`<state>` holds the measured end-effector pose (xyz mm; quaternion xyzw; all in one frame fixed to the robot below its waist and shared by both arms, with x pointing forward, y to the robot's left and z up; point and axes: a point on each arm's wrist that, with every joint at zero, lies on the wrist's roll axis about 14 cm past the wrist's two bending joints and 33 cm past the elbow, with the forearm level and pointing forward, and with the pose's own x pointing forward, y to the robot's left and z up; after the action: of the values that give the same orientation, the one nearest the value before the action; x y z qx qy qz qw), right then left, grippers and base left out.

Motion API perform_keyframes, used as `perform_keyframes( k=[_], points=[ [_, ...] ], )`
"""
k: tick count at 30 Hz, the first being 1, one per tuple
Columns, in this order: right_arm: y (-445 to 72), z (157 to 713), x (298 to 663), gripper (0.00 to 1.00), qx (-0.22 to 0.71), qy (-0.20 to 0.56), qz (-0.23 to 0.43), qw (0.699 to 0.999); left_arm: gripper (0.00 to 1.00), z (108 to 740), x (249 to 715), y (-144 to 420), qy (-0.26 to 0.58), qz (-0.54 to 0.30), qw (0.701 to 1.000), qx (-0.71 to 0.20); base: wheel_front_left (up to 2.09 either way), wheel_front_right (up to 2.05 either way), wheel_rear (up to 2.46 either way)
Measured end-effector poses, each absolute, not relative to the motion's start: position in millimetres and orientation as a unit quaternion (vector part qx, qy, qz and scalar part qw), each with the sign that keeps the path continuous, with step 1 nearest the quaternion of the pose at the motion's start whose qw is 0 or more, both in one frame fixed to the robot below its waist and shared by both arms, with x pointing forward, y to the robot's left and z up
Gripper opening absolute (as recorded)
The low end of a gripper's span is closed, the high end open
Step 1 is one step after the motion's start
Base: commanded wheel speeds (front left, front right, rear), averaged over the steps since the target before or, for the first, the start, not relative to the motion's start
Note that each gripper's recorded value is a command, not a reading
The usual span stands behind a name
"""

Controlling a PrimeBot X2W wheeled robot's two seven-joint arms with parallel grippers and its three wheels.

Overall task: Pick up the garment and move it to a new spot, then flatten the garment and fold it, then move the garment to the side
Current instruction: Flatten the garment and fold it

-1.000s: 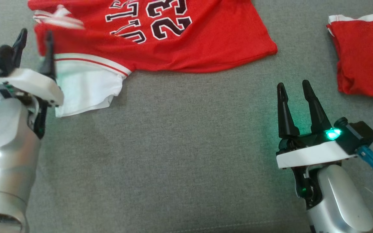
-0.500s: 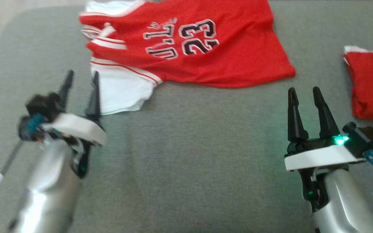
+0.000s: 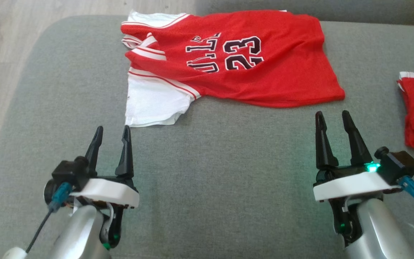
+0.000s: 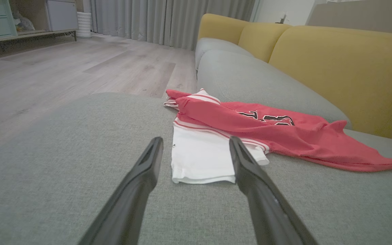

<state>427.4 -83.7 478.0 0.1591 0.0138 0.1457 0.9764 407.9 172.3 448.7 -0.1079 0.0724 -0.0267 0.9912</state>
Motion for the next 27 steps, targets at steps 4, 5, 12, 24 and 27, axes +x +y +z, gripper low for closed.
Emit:
perform_keyframes(
  k=[4, 5, 12, 24, 27],
  points=[
    [-89.8, 470.2, 427.9, 1.0, 0.159, 0.023, 0.136, 0.978, 1.0, 437.5, 412.9, 172.4, 0.096, -0.033, 0.99, -0.099, 0.0, 0.0, 0.0],
    [-91.7, 468.0, 428.3, 1.0, 0.158, 0.025, 0.134, 0.978, 1.0, 432.9, 415.2, 173.5, 0.106, -0.034, 0.989, -0.095, 0.0, 0.0, 0.0],
    [-108.2, 451.9, 430.9, 1.0, 0.154, 0.04, 0.109, 0.981, 1.0, 403.9, 444.7, 177.6, 0.171, -0.044, 0.981, -0.075, 0.0, 0.0, 0.0],
    [-129.7, 437.9, 432.7, 1.0, 0.149, 0.054, 0.079, 0.984, 1.0, 352.2, 464.7, 179.9, 0.271, -0.045, 0.959, -0.067, 0.0, 0.0, 0.0],
    [-132.2, 437.6, 431.9, 1.0, 0.149, 0.054, 0.075, 0.985, 1.0, 351.7, 470.0, 178.7, 0.276, -0.045, 0.957, -0.074, 0.0, 0.0, 0.0]
  ],
)
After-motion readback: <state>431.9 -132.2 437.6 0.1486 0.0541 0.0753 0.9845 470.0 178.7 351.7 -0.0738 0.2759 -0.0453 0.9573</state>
